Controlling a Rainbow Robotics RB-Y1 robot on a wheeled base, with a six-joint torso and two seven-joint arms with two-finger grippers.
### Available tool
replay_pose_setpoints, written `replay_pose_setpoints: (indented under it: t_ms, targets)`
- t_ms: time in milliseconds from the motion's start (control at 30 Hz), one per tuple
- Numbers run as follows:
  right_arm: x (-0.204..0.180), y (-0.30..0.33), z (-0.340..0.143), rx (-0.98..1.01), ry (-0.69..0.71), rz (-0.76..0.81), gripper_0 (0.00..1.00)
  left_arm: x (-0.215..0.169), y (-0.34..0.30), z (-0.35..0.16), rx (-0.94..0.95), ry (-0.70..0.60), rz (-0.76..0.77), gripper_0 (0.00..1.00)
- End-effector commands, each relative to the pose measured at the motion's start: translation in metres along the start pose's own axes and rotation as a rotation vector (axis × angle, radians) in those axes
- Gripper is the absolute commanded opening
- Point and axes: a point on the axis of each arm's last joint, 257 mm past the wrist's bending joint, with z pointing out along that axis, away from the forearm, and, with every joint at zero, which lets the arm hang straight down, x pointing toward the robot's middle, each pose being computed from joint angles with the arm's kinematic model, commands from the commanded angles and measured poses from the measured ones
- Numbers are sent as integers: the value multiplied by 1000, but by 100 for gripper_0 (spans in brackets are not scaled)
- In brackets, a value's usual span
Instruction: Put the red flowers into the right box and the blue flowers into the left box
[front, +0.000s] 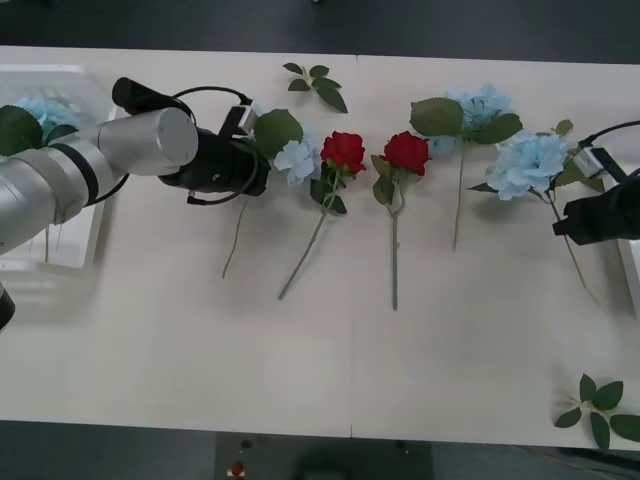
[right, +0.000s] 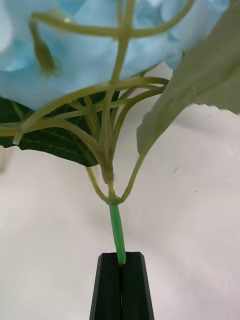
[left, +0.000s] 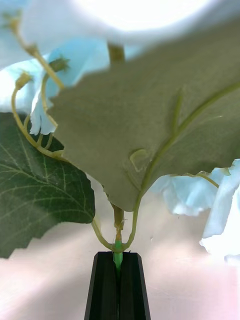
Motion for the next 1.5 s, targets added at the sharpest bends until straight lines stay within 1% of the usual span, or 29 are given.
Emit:
replay_pose_setpoints:
  t_ms: [33, 100, 200, 333, 400, 533, 667, 833, 1000, 1100, 1200, 1233, 1267, 1333, 1500]
  targets:
    - [-63, 2, -102, -31, -62, -34, 0, -37, 17, -33, -12, -34, 0, 0]
    - [-72, 11, -128, -76, -73, -29, 0, -41, 19, -42, -2, -28, -7, 0]
    - [-83, 30, -154, -163, -103, -16, 0, -47, 22, -59, 19, -13, -18, 0]
    - [-104, 67, -164, -321, -204, -11, 0, -58, 26, -83, 51, 0, -35, 0]
    - [-124, 101, -164, -454, -294, 4, 0, -66, 28, -103, 73, 5, -27, 0]
    - [-146, 150, -154, -590, -424, -12, 0, -76, 38, -141, 108, 10, -7, 0]
    - [-149, 184, -135, -614, -475, -21, 0, -90, 46, -176, 136, -16, 11, 0]
    - [-144, 237, -105, -643, -546, 30, 0, -120, 47, -232, 208, -106, 46, 0]
    - [-147, 273, -98, -668, -604, 41, 0, -134, 47, -273, 280, -181, 17, 0]
    - [-155, 294, -101, -697, -642, 49, 0, -135, 59, -294, 270, -200, 8, 0]
    - [-158, 313, -100, -696, -675, -3, 0, -130, 80, -317, 216, -189, 12, 0]
    - [-158, 313, -100, -696, -675, -3, 0, -130, 80, -317, 216, -189, 12, 0]
    - [-157, 325, -99, -691, -681, -60, 0, -123, 94, -335, 184, -173, 10, 0]
    - [-155, 334, -99, -696, -674, -86, 0, -119, 99, -349, 175, -164, 8, 0]
    - [-159, 369, -92, -742, -654, -71, 0, -113, 103, -383, 194, -171, -14, 0]
